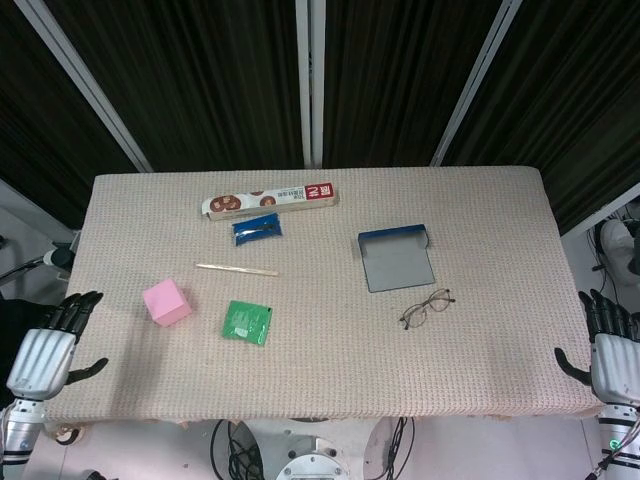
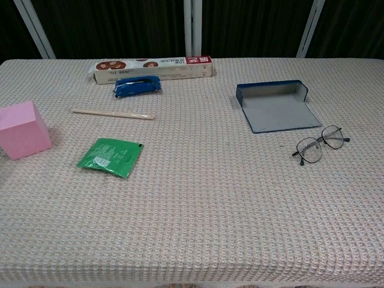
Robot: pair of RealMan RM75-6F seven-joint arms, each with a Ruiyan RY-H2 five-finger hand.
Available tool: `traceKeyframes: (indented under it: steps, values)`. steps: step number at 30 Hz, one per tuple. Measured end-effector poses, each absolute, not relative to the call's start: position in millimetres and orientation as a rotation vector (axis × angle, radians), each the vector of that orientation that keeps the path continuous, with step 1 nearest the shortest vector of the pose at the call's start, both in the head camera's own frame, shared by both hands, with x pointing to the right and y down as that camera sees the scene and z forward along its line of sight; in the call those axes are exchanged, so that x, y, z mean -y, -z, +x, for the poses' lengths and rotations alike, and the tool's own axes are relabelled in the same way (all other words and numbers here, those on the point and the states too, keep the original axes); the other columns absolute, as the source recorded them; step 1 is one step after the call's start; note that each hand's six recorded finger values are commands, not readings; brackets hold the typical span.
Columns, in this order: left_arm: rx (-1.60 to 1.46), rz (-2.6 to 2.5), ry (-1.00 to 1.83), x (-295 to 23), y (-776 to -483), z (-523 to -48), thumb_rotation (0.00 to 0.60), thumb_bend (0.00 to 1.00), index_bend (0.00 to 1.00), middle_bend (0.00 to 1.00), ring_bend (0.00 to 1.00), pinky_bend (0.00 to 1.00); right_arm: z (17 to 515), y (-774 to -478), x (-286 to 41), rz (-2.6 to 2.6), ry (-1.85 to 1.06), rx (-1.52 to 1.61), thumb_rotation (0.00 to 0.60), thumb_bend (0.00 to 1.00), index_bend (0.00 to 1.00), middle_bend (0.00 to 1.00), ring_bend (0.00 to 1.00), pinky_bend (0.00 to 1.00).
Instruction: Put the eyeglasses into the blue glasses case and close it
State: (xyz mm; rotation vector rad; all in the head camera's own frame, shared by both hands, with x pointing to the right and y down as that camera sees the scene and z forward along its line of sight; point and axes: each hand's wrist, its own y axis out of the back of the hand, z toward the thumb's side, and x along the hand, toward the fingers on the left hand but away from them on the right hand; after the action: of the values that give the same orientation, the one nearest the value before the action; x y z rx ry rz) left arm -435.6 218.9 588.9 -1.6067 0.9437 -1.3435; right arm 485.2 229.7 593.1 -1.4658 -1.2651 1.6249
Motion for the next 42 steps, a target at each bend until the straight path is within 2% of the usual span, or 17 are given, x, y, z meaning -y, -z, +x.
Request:
traceKeyframes:
  steps: [14,19,23,33,42]
  values:
    - [-0.943,-1.610,1.334,-218,-588,-433,0.594,0.10,0.08,0.10,0.11,0.25,484,-593,-229,-1.474,-1.626,1.240,0.600,0.18,0.00,0.00,0.00,0.00]
    - [-0.937,-1.613,1.337,-215,-588,-433,0.592,0.10,0.08,0.10,0.11,0.25,475,-601,-222,-1.504,-1.629,1.149,0.600,0.18,0.00,0.00,0.00,0.00]
    - [-0.930,-1.615,1.333,-214,-589,-432,0.594,0.10,0.08,0.10,0.11,0.25,460,-608,-206,-1.532,-1.599,0.987,0.600,0.18,0.00,0.00,0.00,0.00]
    - [-0.924,-1.623,1.311,-211,-587,-424,0.595,0.10,0.08,0.10,0.11,0.25,400,-644,-152,-1.564,-1.461,0.424,0.600,0.20,0.02,0.00,0.00,0.00]
    - [-0.920,-1.639,1.322,-212,-590,-423,0.597,0.10,0.08,0.10,0.11,0.25,367,-691,-128,-1.623,-1.355,0.311,0.600,0.23,0.13,0.00,0.00,0.00]
